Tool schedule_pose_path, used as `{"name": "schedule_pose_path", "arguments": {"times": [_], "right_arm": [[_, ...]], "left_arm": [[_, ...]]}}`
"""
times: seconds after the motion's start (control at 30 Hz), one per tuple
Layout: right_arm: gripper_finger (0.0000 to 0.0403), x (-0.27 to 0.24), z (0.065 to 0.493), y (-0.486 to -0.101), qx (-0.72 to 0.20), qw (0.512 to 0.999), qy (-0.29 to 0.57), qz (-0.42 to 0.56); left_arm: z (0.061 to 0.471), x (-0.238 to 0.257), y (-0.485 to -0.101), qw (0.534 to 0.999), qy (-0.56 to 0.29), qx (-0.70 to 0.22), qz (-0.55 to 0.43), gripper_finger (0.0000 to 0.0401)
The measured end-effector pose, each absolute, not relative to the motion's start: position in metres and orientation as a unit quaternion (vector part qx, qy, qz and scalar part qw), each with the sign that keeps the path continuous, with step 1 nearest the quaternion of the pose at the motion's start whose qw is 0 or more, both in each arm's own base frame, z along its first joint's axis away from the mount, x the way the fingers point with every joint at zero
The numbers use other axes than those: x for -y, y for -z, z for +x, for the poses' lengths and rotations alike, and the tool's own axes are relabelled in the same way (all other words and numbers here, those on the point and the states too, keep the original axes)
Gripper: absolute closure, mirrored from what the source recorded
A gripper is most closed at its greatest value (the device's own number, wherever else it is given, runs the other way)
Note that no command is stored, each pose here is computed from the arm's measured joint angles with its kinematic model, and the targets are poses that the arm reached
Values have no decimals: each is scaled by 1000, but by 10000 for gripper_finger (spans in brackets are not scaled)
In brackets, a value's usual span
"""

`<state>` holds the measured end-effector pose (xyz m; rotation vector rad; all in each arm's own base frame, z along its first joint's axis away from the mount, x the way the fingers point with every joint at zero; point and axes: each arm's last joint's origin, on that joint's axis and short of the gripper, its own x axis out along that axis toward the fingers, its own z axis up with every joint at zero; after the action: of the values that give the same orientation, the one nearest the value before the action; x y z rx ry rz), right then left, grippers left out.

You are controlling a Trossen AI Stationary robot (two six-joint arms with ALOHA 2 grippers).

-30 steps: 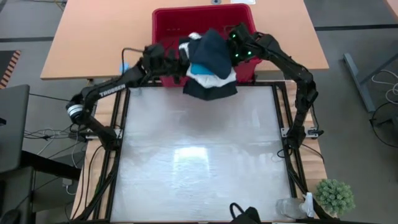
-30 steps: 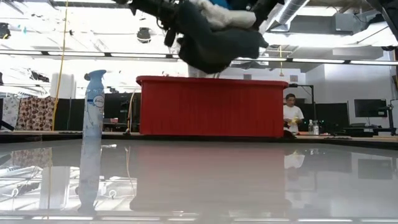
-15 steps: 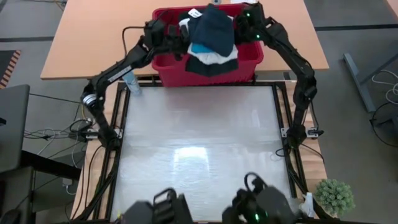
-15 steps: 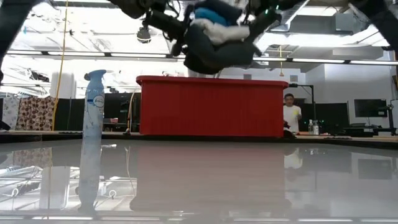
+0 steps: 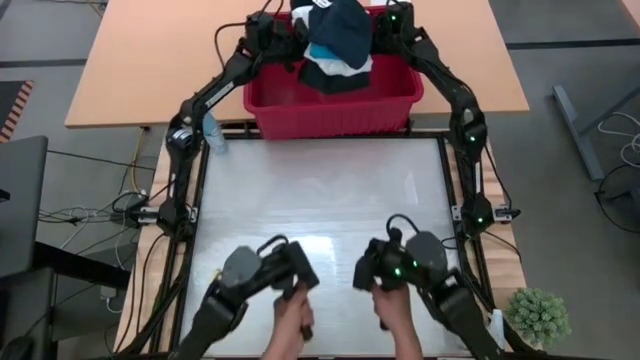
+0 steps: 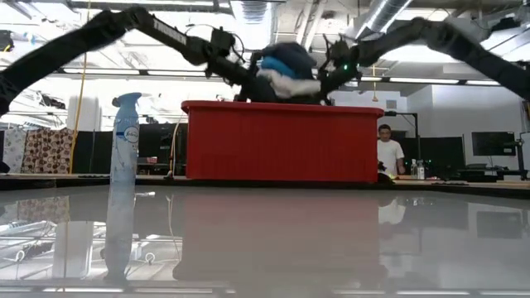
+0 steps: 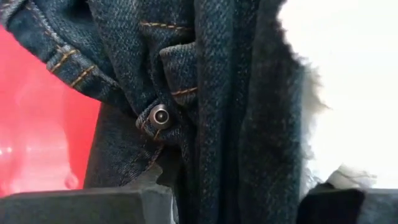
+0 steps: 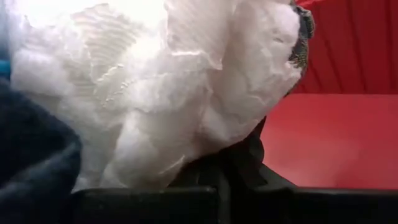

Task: Fold Laundry from Bin
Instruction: Put the stacked clothes into the red bin

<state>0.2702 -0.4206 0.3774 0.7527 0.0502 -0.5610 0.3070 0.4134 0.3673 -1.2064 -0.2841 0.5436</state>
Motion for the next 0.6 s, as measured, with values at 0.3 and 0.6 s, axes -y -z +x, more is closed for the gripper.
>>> {"name": "schedule_pose_path", "arguments": {"times": [0.3,0.6], "right_arm": [[374,471,273,-305,-51,873,280,395],[374,462,269,-267,-188,842,287,416]], "left_arm": [[319,-458,-296,748,-304,104,-581,289],[330,-450,-253,712,-346,-9,-611,289]]}}
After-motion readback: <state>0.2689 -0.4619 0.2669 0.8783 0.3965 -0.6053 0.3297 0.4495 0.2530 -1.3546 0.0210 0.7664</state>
